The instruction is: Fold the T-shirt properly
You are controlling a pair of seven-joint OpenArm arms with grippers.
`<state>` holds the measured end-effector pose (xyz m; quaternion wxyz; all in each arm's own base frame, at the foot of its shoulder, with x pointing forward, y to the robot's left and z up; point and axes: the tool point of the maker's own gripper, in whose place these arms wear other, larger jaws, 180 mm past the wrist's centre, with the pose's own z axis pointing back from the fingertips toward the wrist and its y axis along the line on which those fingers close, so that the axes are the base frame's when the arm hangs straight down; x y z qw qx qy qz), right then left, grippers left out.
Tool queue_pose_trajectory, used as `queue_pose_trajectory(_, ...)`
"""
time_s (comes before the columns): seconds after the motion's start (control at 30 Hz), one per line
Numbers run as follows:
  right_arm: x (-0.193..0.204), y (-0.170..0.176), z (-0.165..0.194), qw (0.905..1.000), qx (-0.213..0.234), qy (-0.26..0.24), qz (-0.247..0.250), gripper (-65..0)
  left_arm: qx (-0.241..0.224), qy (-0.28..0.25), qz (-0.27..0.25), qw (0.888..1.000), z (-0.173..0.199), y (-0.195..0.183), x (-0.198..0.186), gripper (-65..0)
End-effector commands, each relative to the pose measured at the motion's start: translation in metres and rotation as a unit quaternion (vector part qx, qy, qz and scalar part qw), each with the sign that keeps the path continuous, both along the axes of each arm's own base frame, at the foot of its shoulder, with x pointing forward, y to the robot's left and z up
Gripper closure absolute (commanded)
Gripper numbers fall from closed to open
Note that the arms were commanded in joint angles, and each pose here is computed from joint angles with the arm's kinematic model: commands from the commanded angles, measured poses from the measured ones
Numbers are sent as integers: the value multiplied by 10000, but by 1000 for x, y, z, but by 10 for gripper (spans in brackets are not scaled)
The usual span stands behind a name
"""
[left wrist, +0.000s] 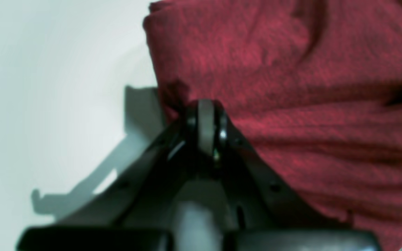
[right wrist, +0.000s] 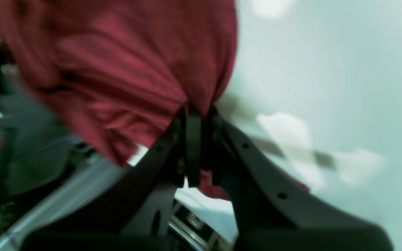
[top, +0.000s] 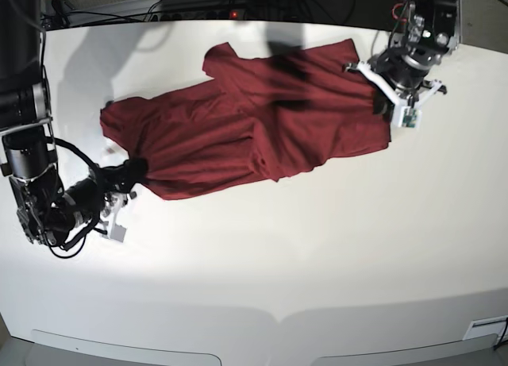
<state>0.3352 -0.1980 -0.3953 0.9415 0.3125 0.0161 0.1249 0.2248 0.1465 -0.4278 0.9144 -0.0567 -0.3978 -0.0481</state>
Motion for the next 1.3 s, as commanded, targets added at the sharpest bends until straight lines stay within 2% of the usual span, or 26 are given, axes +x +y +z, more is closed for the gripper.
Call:
queue_pose_trajectory(0.0,18,7,20,9992,259,-297,-49,0,-23,-100,50,9999,5,3,1,0)
queue_pose_trajectory(0.1,27,37,32,9950,896,-429,-137,0,-310,-165,57,9994,8,-4,3,0)
queue_pose_trajectory(0.23,33,67,40,9890,1386,-494,-114,0,-419,-234,55,9988,11,-7,7,0)
queue_pose_trajectory(0.4,33,97,41,9858,1612,-465,74,0,-433,-304,60,9986,13,-7,8,0)
queue_pose_trajectory(0.6,29,149,44,9783,1992,-409,409,0,-454,-353,58,9983,15,-8,10,0)
queue_pose_trajectory(0.83,18,220,55,9639,2491,-327,877,0,-414,-544,72,9976,19,-12,16,0)
queue_pose_trajectory(1.03,6,272,68,9496,2873,-268,1221,0,-639,-735,187,9951,25,-25,34,0)
queue_pose_trajectory(1.27,-13,321,80,9361,3103,-211,1645,0,-743,-374,329,9960,-8,-27,44,0)
